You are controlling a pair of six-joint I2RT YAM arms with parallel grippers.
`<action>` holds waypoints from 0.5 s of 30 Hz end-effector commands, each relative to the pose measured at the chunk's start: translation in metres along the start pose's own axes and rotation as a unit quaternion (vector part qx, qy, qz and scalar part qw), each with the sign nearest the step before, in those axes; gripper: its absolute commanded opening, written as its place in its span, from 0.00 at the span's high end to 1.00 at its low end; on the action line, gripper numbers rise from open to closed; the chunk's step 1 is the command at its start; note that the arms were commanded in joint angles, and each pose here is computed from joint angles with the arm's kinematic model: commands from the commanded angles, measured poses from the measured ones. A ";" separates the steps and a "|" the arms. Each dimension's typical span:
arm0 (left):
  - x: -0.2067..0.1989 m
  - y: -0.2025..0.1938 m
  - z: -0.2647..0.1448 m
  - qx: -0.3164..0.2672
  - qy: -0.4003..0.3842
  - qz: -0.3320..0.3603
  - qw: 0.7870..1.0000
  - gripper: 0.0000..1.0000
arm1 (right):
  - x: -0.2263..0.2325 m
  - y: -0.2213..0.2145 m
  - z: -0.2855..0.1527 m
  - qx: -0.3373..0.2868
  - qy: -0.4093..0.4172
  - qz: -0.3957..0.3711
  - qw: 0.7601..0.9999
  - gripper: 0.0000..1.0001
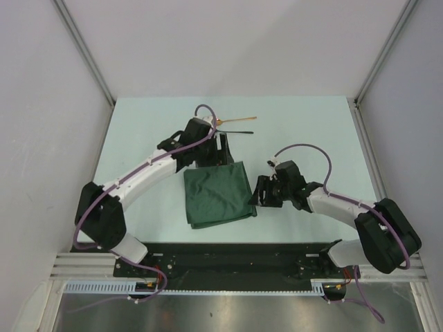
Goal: Fold the napkin into a case and place the utensils inside
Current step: Turn over the upper triangle folded napkin at the center of the board, then smooth out the lower triangle-folded napkin at the center of the board.
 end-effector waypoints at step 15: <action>0.015 -0.112 -0.005 0.091 -0.046 -0.018 0.995 0.38 | 0.013 -0.026 0.018 0.018 -0.003 -0.037 0.999 0.62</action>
Point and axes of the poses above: each gripper's point midway between its finger pads, its own z axis out along the fingers, its own x axis along the line the jaws close on, y = z × x, the point moved 1 cm from there along -z, back along the fingers, and after that the axes turned 13 degrees about z, right-handed, at the moved point
